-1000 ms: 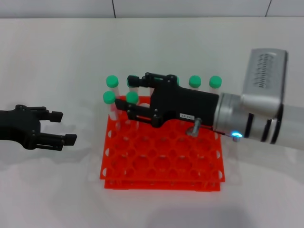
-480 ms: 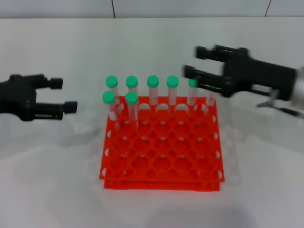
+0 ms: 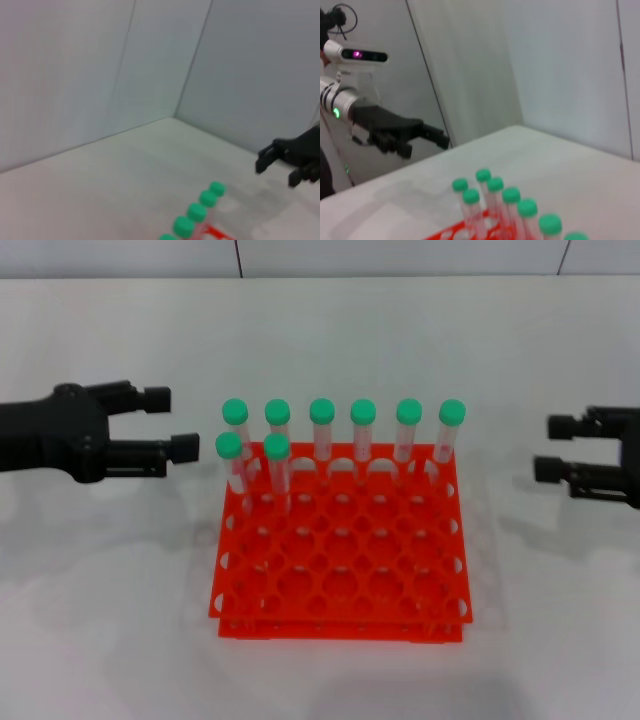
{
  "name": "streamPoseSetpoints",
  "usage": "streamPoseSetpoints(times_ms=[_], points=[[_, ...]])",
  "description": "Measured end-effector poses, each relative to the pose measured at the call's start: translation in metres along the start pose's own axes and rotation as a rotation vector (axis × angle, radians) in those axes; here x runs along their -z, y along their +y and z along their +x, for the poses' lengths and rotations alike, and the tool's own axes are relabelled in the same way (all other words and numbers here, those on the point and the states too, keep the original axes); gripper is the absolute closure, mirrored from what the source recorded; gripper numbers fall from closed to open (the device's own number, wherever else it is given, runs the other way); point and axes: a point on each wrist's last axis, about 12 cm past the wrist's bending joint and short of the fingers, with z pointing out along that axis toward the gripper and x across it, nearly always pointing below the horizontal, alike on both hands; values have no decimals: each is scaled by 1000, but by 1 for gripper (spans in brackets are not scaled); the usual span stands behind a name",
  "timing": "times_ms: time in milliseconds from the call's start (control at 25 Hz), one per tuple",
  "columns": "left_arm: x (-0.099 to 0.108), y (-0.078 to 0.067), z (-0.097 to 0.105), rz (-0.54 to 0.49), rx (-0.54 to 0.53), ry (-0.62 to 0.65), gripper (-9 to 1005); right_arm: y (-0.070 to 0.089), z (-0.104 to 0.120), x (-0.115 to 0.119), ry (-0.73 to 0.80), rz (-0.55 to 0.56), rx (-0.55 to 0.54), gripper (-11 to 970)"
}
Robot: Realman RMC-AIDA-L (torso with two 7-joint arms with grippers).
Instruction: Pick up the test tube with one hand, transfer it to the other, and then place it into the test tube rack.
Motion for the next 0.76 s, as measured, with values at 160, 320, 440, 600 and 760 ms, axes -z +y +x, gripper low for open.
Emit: streamPoseSetpoints(times_ms=[160,320,440,600,760], points=[[-2,-2,3,20,17,-7,116,3,6,8,22,-4,38,367],[-6,-7,9,65,57,-2,116,3,11,5,77,-20,57,368],[-7,-9,11,84,66,8,116,5,13,0,83,-32,49,369],[-6,-11,14,93,74,12,116,7,13,-4,76,-39,47,370],[-4,-12,15,99,79,17,116,10,14,-8,67,-52,41,370]])
